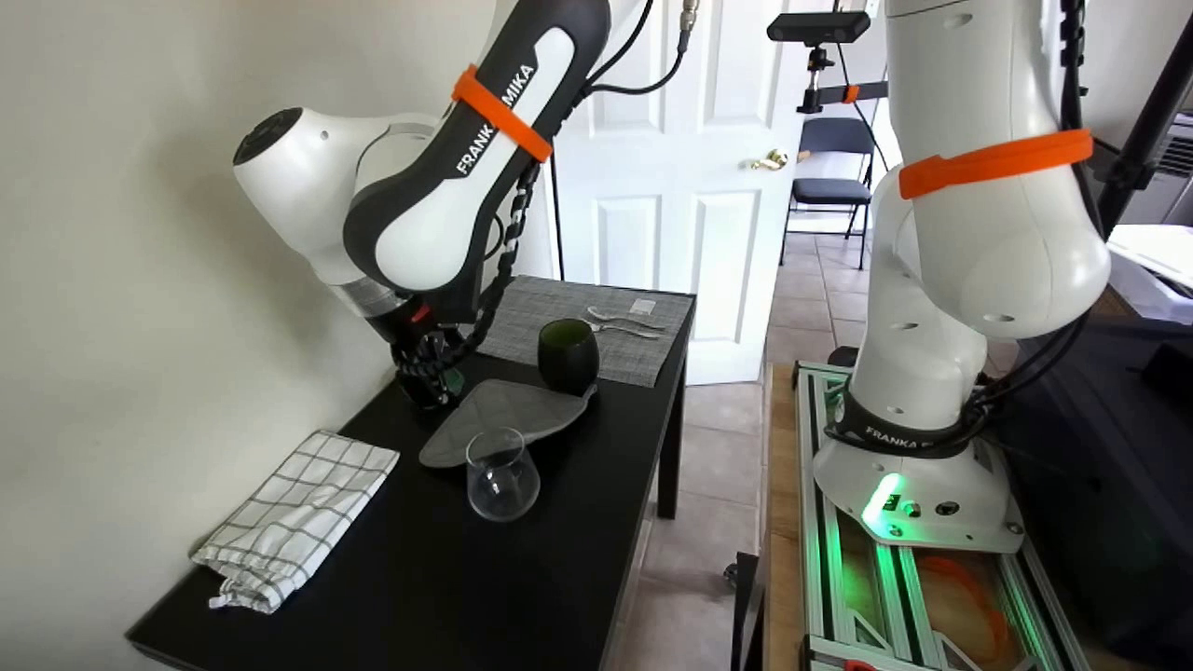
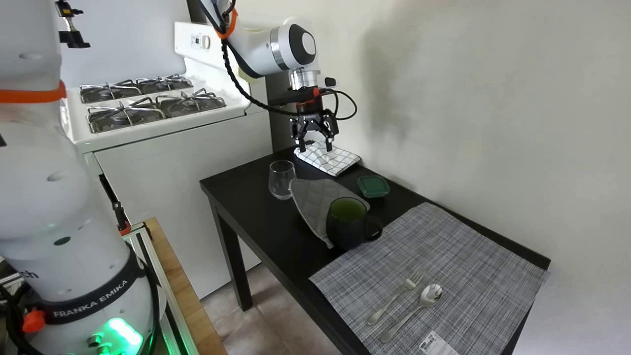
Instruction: Remove the mat from the top of the black cup, then put the glass cup on the mat
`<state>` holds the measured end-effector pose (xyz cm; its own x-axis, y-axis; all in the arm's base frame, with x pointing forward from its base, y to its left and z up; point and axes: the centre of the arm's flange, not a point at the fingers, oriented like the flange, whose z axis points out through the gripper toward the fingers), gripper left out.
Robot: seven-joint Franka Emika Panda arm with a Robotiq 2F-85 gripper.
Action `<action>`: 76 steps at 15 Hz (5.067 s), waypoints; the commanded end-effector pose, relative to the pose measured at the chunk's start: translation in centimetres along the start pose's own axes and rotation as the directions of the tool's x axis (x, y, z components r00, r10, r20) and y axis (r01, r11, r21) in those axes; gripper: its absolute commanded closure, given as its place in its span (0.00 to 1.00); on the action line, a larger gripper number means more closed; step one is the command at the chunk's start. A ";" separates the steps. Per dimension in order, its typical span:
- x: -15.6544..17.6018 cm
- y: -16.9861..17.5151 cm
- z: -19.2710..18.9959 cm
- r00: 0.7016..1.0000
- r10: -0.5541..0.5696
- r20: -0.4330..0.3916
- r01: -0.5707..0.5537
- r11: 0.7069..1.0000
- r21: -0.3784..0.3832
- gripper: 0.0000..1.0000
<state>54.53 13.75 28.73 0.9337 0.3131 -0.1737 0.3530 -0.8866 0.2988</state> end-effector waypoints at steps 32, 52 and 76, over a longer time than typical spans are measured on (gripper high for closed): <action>-6.9 -1.3 5.6 0.928 -0.304 -0.215 0.353 0.901 0.252 0.67; -6.1 0.9 -0.5 0.946 -0.124 -0.300 0.243 0.884 0.401 0.99; -6.5 8.9 5.4 0.972 0.211 -0.101 -0.202 0.975 0.088 0.99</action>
<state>50.46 1.86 27.95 0.9818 0.1821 -0.0535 0.1894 -0.9576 0.2172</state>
